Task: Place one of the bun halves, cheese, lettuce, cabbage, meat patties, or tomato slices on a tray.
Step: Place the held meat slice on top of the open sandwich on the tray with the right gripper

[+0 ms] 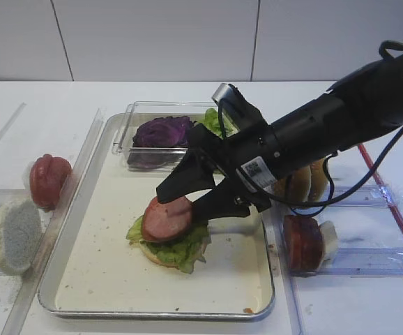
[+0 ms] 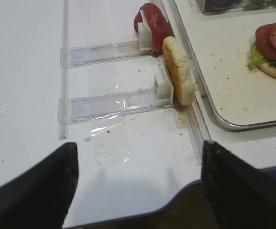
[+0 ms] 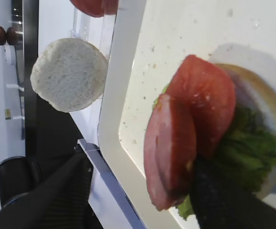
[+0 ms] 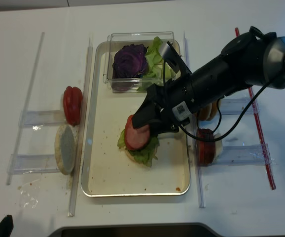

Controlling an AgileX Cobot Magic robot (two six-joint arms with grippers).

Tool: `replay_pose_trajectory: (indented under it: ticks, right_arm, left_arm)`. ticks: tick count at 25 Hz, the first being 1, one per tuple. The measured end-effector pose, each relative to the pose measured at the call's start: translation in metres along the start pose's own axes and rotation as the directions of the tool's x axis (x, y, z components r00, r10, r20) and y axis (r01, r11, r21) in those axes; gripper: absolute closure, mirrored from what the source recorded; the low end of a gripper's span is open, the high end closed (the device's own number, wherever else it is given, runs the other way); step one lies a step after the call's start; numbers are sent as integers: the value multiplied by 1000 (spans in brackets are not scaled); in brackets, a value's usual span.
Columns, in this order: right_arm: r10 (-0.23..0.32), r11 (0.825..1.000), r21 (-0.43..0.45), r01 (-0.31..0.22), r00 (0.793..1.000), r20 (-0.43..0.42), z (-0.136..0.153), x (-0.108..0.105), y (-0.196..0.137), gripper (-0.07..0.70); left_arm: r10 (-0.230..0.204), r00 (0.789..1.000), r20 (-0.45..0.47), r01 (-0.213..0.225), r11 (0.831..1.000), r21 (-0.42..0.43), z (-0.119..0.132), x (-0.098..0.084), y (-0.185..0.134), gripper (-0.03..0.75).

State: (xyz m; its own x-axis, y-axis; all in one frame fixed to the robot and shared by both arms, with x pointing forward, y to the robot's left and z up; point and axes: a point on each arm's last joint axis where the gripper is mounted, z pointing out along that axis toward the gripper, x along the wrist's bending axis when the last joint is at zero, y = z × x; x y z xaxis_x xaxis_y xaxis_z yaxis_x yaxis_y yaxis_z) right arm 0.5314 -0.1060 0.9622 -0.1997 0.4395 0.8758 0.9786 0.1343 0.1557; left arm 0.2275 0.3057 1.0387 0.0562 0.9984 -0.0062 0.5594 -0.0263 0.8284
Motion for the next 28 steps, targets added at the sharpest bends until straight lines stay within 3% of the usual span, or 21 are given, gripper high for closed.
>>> replay_pose_trajectory:
  ticks: [4,15,20,28]
  right_arm:
    - [4,1000,24,-6,998,61,0,-5,-2,159]
    - [8,1000,20,-10,995,98,0,-9,-2,159]
    - [2,1000,21,-5,988,154,-2,-13,-2,159]
    - [-29,999,-18,33,986,167,-15,8,-3,159]
  left_arm:
    - [0,1000,0,0,1000,0,0,0,0,223]
    - [0,1000,0,0,1000,0,0,0,0,223]
    - [0,1000,0,0,1000,0,0,0,0,223]
    - [0,1000,0,0,1000,0,0,0,0,223]
